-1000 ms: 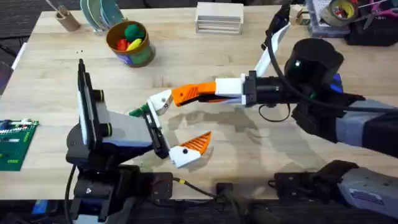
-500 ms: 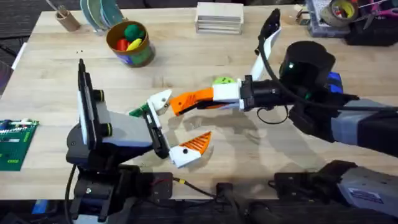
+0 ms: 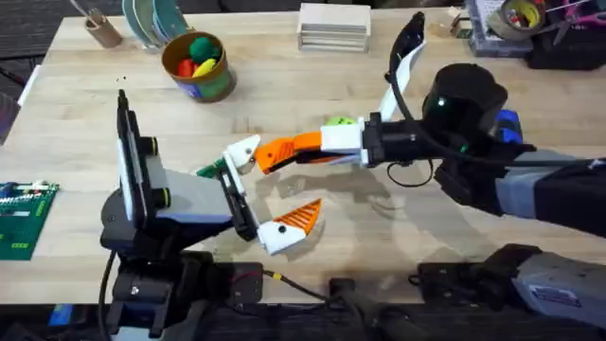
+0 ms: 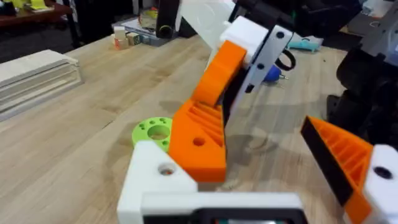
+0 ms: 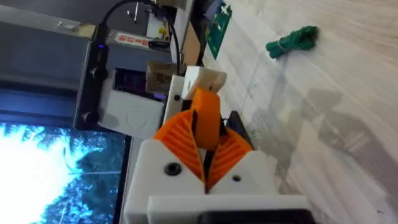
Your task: Pick up the gripper from the table and insert it into the empty holder that is missing its gripper. Then pick up a screw, insert it into the mounting hole, and use the screwdriver to tighten it. Finally, clean up the table by picking up the vegetable and placing it into the bucket.
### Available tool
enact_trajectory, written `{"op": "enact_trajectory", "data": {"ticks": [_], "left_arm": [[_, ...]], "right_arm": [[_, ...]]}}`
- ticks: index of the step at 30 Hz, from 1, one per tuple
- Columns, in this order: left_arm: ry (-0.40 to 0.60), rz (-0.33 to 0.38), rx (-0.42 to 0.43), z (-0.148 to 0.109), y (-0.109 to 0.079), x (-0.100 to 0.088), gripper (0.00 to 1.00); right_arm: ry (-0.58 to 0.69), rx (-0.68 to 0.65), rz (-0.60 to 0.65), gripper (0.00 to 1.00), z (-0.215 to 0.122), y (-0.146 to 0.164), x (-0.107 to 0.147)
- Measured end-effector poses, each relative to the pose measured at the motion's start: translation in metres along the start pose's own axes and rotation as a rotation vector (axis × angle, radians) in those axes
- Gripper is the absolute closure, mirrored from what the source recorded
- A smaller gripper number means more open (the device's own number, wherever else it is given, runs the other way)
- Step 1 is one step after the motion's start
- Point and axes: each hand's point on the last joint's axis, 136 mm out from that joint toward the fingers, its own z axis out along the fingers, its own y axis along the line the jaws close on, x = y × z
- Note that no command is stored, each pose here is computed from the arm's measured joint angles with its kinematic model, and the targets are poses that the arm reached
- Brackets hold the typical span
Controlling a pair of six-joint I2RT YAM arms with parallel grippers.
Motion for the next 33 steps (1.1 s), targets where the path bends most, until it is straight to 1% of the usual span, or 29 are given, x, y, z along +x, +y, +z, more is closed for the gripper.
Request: {"op": "enact_trajectory", "data": {"ticks": [6,13,16,20,27,33], "left_arm": [[0.0,-0.002,-0.007,0.0,0.001,0.0,0.007],[-0.004,0.001,-0.079,-0.001,0.014,-0.001,0.008],[-0.006,-0.001,-0.112,-0.002,0.02,-0.001,0.007],[-0.004,-0.011,-0.079,-0.001,0.014,-0.001,0.007],[-0.006,-0.018,-0.088,-0.002,0.016,-0.002,0.008],[-0.01,-0.015,-0.154,-0.004,0.027,-0.003,0.008]], "right_arm": [[-0.006,0.011,0.006,0.988,0.008,-0.002,0.003],[-0.067,-0.013,-0.021,0.989,0.024,-0.004,-0.006],[-0.093,-0.011,0.007,0.99,0.031,-0.01,-0.009],[-0.106,-0.026,0.038,0.991,0.041,-0.013,-0.008],[-0.107,-0.036,0.061,0.992,0.052,-0.016,-0.016],[-0.102,-0.035,0.028,0.992,0.066,-0.014,-0.024]]}}
